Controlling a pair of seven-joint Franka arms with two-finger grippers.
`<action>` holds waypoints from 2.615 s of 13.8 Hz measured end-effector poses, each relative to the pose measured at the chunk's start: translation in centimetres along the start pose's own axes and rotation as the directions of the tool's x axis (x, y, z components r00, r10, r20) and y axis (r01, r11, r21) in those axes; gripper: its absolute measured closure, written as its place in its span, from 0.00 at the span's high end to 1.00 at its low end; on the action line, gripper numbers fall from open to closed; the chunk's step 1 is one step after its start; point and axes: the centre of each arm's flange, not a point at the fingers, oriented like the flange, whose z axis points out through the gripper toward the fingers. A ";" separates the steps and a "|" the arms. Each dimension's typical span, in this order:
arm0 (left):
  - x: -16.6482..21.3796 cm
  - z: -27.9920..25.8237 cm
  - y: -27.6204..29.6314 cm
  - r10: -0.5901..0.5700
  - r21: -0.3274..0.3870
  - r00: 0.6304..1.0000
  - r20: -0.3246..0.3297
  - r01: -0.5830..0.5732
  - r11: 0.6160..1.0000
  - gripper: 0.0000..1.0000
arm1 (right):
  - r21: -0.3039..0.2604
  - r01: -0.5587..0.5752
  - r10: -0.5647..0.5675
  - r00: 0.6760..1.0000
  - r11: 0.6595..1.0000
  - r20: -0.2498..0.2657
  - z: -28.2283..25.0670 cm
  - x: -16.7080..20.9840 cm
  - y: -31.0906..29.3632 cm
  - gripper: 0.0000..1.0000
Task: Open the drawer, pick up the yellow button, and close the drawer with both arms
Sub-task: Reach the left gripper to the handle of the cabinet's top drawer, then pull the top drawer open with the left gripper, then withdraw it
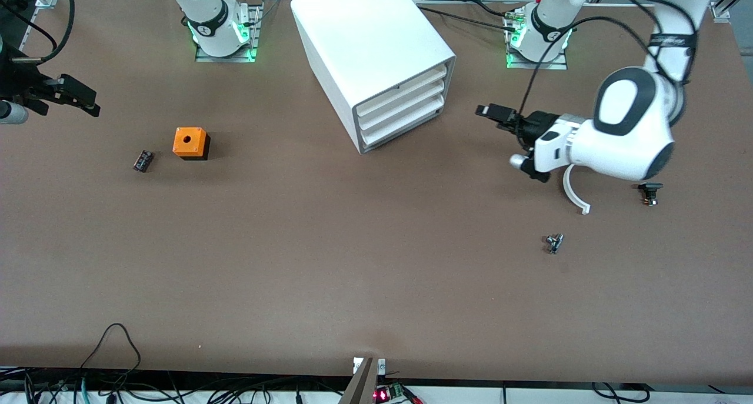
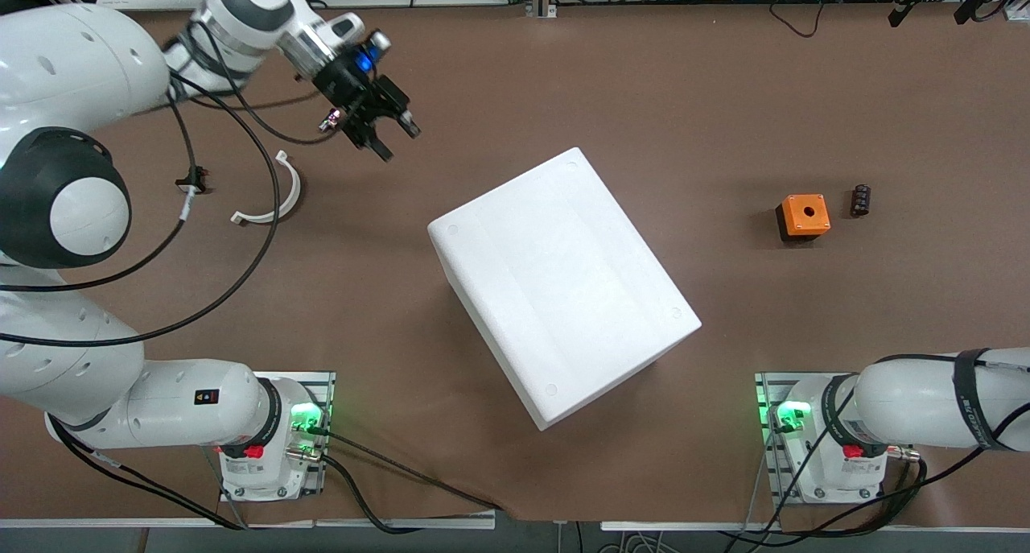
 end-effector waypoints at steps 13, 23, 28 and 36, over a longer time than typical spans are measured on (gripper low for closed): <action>-0.6 16.3 2.8 0.051 -0.008 0.997 0.066 -0.051 0.999 0.51 | 0.000 0.002 -0.002 1.000 1.000 0.002 -1.4 -0.3 -0.1 1.00; 1.0 8.1 -0.7 0.026 -0.024 0.986 -0.165 -0.031 0.999 0.24 | 0.000 -0.004 0.004 1.000 1.000 0.001 -1.3 -0.2 0.1 1.00; 2.0 3.0 -1.3 0.038 0.023 0.939 -0.341 -0.033 0.999 0.26 | 0.000 -0.006 0.006 1.000 1.000 0.005 -1.1 -0.1 0.1 1.00; -0.9 -11.4 1.6 0.219 0.334 0.789 -0.574 -0.019 0.942 1.00 | 0.008 0.072 -0.073 0.990 0.997 0.123 3.9 2.0 -2.2 1.00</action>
